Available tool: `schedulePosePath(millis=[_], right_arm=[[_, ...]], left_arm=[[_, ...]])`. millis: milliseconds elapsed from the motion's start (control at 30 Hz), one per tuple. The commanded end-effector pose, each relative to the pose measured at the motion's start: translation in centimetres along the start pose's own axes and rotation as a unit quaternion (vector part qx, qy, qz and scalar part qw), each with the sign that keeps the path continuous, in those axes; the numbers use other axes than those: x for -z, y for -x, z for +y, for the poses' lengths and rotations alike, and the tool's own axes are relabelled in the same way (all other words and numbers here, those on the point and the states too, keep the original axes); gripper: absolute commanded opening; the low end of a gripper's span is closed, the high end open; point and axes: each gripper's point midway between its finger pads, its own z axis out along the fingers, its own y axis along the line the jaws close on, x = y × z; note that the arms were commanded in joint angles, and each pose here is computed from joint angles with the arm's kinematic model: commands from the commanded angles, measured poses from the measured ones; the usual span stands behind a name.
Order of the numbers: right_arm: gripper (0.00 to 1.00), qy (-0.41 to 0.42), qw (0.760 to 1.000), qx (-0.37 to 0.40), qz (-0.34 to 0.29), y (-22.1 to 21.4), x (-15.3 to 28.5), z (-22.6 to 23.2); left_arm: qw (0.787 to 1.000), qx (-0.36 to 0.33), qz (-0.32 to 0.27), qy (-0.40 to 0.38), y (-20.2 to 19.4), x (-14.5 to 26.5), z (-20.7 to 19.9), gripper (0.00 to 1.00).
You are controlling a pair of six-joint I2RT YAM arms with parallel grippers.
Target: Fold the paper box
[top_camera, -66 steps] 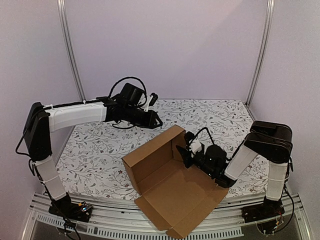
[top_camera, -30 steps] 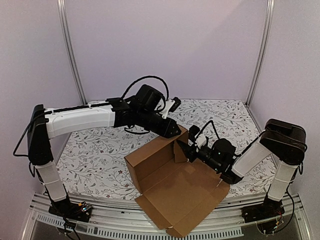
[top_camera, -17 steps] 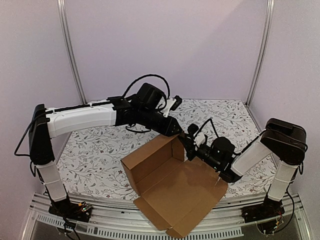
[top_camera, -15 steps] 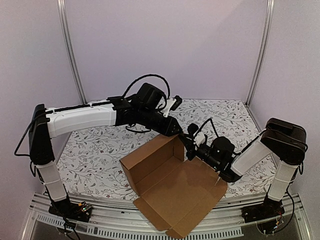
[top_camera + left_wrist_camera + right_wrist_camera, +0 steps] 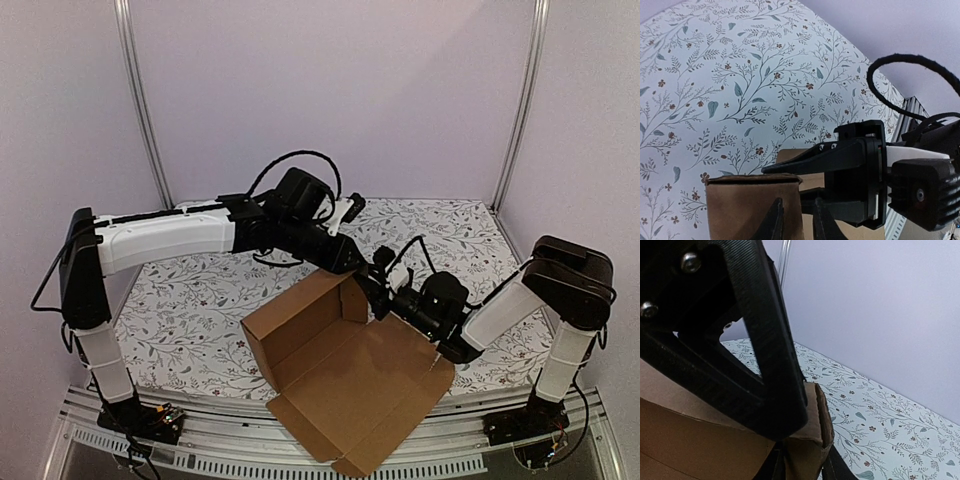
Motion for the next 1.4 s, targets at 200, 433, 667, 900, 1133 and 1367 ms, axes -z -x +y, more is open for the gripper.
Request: schedulePosePath(millis=[200, 433, 667, 900, 1133, 1367], right_arm=[[0.33, -0.011, 1.0, -0.018, 0.024, -3.9, -0.3, 0.0], [0.32, -0.006, 0.999, -0.022, 0.032, -5.0, -0.8, 0.4], [0.32, -0.003, 0.999, -0.031, 0.026, -4.9, -1.7, 0.3], [0.27, -0.001, 0.999, -0.033, 0.016, -4.4, -2.4, 0.1], [0.0, 0.007, 0.999, -0.045, 0.011, -4.4, -3.2, 0.3], [0.0, -0.002, 0.999, -0.041, 0.005, -3.9, -3.4, -0.1]], left_arm=[[1.0, -0.004, 0.026, -0.004, -1.3, -1.0, -0.5, 0.19], [1.0, -0.004, 0.027, -0.005, -1.3, -1.0, -0.6, 0.19], [1.0, -0.002, 0.03, -0.004, -1.5, -1.1, -0.5, 0.18], [0.999, -0.002, 0.033, -0.003, -1.6, -1.1, -0.5, 0.18], [0.999, 0.0, 0.035, -0.002, -1.8, -1.0, -0.6, 0.17], [0.999, -0.003, 0.038, 0.005, -2.0, -0.8, -0.5, 0.17]])
